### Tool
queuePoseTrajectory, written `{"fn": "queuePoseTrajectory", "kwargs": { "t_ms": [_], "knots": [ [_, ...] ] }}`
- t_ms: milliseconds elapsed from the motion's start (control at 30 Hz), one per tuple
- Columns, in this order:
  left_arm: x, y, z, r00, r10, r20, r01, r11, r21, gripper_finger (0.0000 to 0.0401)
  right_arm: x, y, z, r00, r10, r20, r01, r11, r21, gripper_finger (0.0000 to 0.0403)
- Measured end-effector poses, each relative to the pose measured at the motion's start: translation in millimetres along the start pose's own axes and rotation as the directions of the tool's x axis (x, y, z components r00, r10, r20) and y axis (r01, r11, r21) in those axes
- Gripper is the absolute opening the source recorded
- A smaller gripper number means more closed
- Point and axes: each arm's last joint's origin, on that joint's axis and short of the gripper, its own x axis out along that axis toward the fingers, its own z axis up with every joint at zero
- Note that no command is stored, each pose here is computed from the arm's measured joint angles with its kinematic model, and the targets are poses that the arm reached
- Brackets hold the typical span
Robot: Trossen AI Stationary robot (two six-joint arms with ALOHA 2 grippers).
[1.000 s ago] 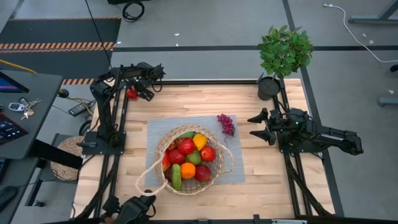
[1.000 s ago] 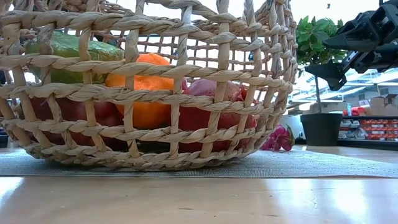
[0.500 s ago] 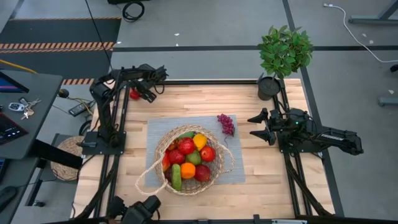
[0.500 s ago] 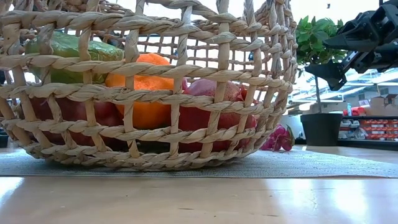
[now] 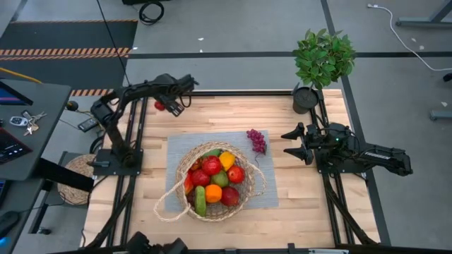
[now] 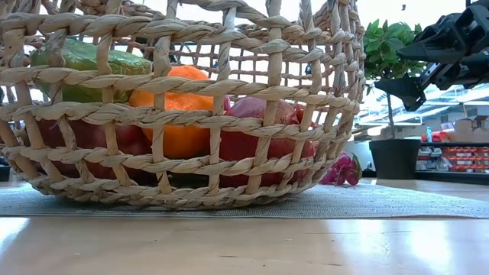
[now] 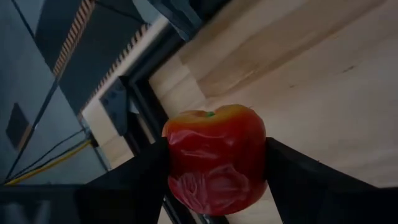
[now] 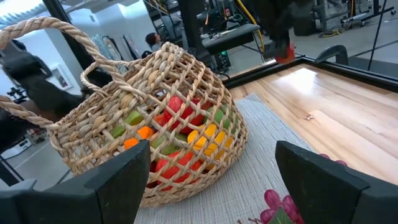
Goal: Build produce basket
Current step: Put the red apple into the brown basket
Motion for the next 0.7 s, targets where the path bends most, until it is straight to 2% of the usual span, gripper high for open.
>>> {"fn": "queuePoseTrajectory", "kwargs": {
  "t_ms": [200,367,500,700],
  "knots": [
    [-51.9,5.0,-19.7,0.981,-0.036,0.191,0.049,0.997,-0.060,0.0238,0.0,0.0,0.0,1.000,0.000,0.000,0.000,1.000,0.000,0.0348],
    [-96.9,10.1,-44.4,0.922,-0.093,0.377,0.133,0.988,-0.081,0.0237,0.0,0.0,0.0,1.000,0.000,0.000,0.000,1.000,0.000,0.0348],
    [-128.5,16.9,-69.3,0.843,-0.183,0.505,0.250,0.966,-0.068,0.0239,0.0,0.0,0.0,1.000,0.000,0.000,0.000,1.000,0.000,0.0348],
    [-167.5,22.4,-100.7,0.670,-0.297,0.681,0.405,0.914,0.000,0.0238,0.0,0.0,0.0,1.000,0.000,0.000,0.000,1.000,0.000,0.0348]
  ]
}}
